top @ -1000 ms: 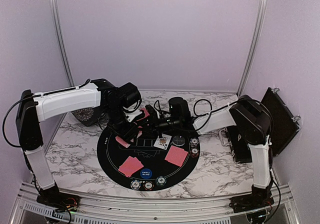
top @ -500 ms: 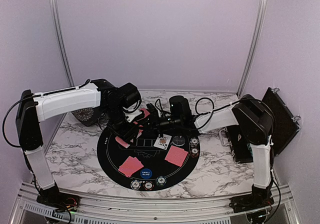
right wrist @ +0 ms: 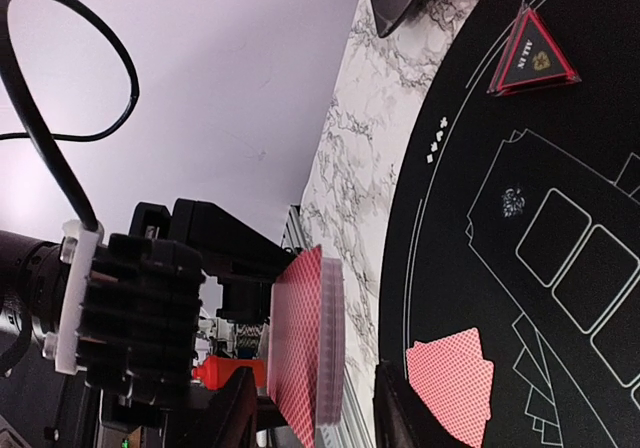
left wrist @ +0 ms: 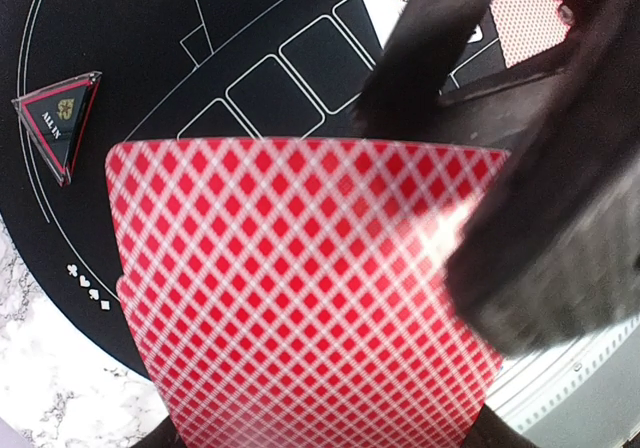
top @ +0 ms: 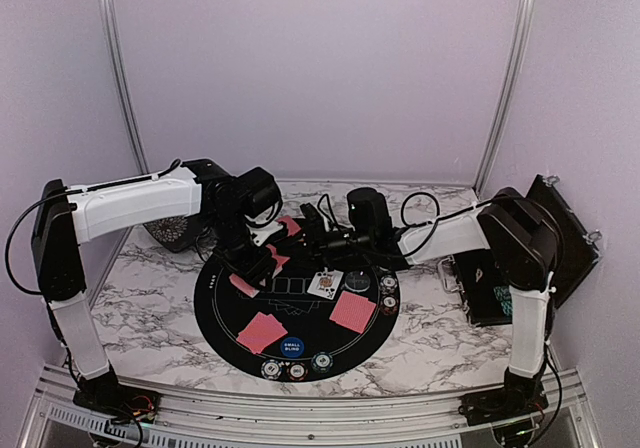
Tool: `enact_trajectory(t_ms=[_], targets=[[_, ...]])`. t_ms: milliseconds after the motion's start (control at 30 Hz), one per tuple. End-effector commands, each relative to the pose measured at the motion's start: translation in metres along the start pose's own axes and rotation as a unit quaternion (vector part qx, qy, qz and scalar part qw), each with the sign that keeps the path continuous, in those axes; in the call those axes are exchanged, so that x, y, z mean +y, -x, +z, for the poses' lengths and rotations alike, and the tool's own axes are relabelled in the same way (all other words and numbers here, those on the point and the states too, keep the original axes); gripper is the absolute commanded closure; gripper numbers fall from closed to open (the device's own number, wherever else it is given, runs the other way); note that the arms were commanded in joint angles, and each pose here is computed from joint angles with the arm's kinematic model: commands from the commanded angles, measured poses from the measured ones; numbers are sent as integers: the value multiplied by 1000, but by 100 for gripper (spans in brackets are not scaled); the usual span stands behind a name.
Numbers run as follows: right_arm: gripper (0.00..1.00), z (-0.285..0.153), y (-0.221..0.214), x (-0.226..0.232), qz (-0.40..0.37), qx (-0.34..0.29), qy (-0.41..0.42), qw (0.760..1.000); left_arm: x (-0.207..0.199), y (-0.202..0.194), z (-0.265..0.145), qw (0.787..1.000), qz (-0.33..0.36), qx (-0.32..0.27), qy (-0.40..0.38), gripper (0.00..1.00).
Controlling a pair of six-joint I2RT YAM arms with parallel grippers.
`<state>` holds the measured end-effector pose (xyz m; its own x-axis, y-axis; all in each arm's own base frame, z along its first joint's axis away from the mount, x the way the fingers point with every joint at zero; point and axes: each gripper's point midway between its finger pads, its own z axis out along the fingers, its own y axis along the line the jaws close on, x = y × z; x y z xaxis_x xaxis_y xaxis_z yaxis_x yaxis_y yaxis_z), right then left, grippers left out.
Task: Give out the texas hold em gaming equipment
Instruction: Pick up the poker card from the face-down deck piles.
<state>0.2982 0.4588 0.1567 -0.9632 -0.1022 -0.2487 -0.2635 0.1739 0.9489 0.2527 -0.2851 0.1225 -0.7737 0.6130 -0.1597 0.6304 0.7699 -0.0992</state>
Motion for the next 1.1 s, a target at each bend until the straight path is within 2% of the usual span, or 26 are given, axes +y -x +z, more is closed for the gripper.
enact_trajectory(t_ms=[0,367,600,1067], targets=[[62,-11,6,15,-13,-13,8,1000,4,-2,-7,1000,-6,-5,4,43],[70,-12,2,17,-6,-9,15,1000,4,-2,-7,1000,-7,-6,4,43],[79,-10,1,21,-4,-5,23,1000,4,-2,-6,1000,-8,-4,3,43],[88,-6,-5,19,3,6,29,1000,4,-2,-5,1000,-7,-3,3,43]])
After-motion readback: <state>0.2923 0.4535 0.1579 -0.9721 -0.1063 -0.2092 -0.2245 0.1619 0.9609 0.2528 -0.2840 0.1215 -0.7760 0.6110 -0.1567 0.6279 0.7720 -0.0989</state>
